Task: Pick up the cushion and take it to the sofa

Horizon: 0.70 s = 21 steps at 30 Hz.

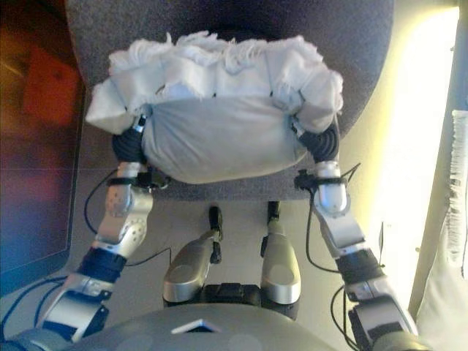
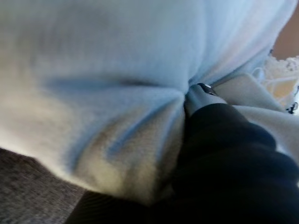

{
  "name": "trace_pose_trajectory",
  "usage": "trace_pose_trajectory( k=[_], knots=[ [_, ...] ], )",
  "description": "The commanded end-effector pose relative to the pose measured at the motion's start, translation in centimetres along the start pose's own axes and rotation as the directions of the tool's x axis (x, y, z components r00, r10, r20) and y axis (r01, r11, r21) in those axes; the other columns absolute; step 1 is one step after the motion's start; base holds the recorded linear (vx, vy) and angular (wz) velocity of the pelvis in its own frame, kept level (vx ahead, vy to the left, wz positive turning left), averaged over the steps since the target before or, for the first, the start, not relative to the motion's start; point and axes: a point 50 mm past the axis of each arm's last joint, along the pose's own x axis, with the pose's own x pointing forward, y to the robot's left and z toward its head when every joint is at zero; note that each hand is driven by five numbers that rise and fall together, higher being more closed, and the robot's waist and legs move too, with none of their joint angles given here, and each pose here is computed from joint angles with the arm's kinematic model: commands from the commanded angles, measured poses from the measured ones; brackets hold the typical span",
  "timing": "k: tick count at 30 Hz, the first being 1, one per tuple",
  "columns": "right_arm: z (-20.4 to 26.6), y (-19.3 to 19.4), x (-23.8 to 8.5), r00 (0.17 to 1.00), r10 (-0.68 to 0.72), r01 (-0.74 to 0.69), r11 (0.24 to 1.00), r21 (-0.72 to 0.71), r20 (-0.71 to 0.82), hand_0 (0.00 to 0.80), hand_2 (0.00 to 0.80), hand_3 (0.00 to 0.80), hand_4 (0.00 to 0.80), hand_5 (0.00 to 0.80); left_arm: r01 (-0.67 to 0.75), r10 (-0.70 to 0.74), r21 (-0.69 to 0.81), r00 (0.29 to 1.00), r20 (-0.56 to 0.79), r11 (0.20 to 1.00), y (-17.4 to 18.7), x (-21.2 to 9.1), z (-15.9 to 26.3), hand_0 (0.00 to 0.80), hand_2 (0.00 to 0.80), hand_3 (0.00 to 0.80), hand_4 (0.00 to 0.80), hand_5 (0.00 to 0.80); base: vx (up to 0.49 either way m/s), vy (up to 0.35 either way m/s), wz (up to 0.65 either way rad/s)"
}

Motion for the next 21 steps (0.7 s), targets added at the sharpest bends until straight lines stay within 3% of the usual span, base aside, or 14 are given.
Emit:
trace_pose_trajectory(
  k=[1, 12, 13, 14, 15, 21],
  knots=[
    [6.0, 5.6, 3.0, 0.948, 0.174, -0.187, 0.982, 0.023, 0.268, 0.8, 0.8, 0.8, 0.8, 0.8, 0.257, -0.25, 0.014, 0.924, 0.29, 0.966, -6.8, 3.8, 4.9, 0.8, 0.8, 0.8, 0.8, 0.8, -0.063, -0.011, 0.01],
    [7.0, 6.5, 11.2, 0.984, 0.075, -0.043, 0.98, -0.195, 0.159, 0.8, 0.8, 0.8, 0.8, 0.8, 0.132, -0.144, 0.081, 0.975, 0.171, 0.988, -8.3, 11.1, 4.4, 0.8, 0.8, 0.8, 0.8, 0.8, -0.082, -0.029, -0.04],
    [6.9, 6.2, 12.0, 0.99, 0.061, -0.034, 0.979, -0.201, 0.129, 0.8, 0.8, 0.8, 0.8, 0.8, 0.128, -0.139, 0.077, 0.979, 0.151, 0.989, -8.4, 11.6, 4.5, 0.599, 0.599, 0.599, 0.599, 0.599, -0.072, -0.04, -0.01],
    [6.8, 6.0, 12.5, 0.994, 0.051, -0.03, 0.979, -0.199, 0.101, 0.555, 0.555, 0.555, 0.555, 0.555, 0.123, -0.132, 0.075, 0.983, 0.126, 0.99, -8.3, 11.9, 4.5, 0.411, 0.411, 0.411, 0.411, 0.411, -0.081, -0.037, 0.0],
    [6.6, 5.5, 13.3, 0.998, 0.023, -0.011, 0.977, -0.212, 0.057, 0.0, 0.0, 0.0, 0.0, 0.0, 0.096, -0.103, 0.086, 0.991, 0.083, 0.992, -8.0, 12.4, 4.2, 0.0, 0.0, 0.0, 0.0, 0.0, -0.065, -0.027, 0.0],
    [6.3, 2.9, 14.9, 0.996, -0.087, 0.077, 0.967, -0.242, -0.031, 0.0, 0.0, 0.0, 0.0, 0.0, -0.08, 0.084, 0.138, 0.996, -0.023, 0.987, -3.8, 13.6, 3.6, 0.0, 0.0, 0.0, 0.0, 0.0, -0.009, -0.004, 0.0]
  ],
)
